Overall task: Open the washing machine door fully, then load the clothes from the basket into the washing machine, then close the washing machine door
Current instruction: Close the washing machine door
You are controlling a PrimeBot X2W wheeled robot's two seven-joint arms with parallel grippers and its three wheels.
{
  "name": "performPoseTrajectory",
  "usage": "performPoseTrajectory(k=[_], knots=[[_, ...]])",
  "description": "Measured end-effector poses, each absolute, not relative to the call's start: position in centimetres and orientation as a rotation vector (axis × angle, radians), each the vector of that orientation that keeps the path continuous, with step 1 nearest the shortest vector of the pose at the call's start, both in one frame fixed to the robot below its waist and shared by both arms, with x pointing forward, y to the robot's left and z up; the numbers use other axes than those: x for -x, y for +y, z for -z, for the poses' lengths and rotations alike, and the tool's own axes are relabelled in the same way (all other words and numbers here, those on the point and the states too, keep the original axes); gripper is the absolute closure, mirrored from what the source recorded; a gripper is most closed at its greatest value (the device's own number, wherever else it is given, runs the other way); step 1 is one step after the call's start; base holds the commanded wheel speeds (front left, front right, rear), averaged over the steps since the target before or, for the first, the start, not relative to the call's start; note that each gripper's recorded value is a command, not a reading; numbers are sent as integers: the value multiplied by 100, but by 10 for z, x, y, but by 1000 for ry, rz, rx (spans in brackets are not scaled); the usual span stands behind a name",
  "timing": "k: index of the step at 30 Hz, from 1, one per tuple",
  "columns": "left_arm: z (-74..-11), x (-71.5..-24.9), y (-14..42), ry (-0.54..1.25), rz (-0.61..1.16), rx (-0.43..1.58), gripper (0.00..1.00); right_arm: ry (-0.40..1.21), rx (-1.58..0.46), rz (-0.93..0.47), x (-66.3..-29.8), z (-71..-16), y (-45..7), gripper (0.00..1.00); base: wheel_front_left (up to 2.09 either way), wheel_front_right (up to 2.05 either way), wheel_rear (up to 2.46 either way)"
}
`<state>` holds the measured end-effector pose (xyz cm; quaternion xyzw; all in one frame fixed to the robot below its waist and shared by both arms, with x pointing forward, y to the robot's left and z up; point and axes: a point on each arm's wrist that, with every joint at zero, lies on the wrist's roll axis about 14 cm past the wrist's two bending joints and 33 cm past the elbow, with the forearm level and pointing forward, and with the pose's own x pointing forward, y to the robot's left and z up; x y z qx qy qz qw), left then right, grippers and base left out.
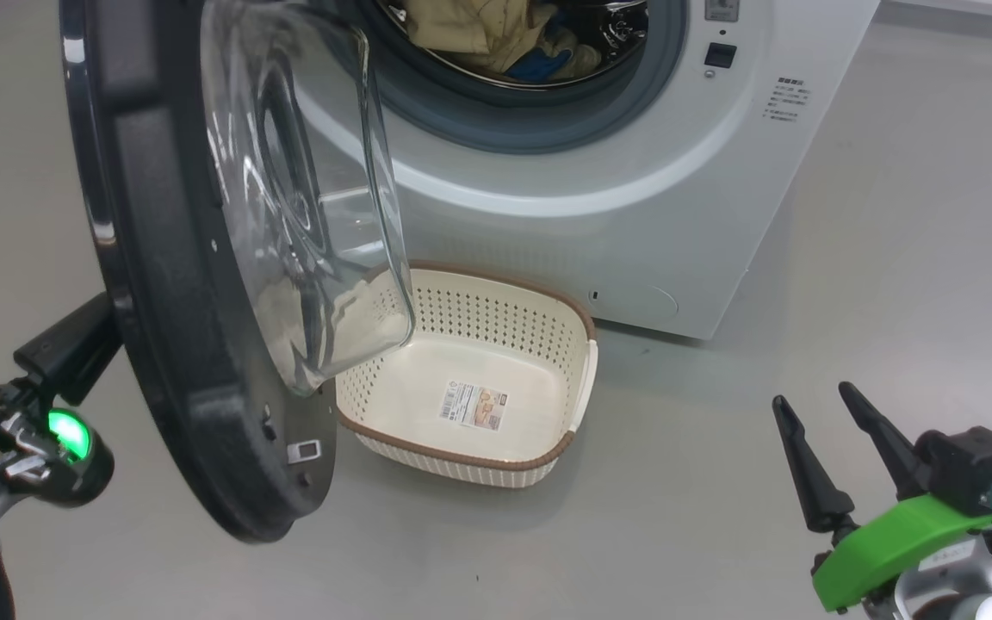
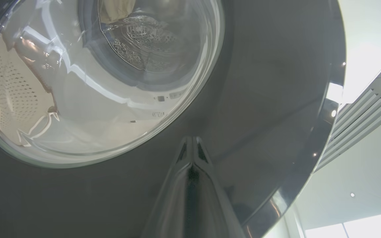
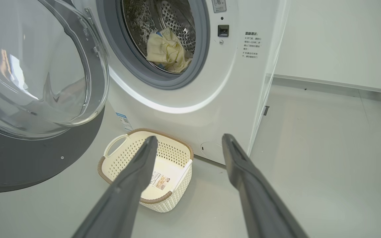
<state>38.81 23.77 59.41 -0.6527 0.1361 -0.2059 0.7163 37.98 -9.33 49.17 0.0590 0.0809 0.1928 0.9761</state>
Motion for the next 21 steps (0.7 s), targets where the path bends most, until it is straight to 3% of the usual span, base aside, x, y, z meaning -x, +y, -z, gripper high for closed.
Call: performPoseTrajectory(k=[21], knots=[[-592,-402,143,422,682,1422,100,144,-132,-327,-374,-494,-110,0,0,0,0]])
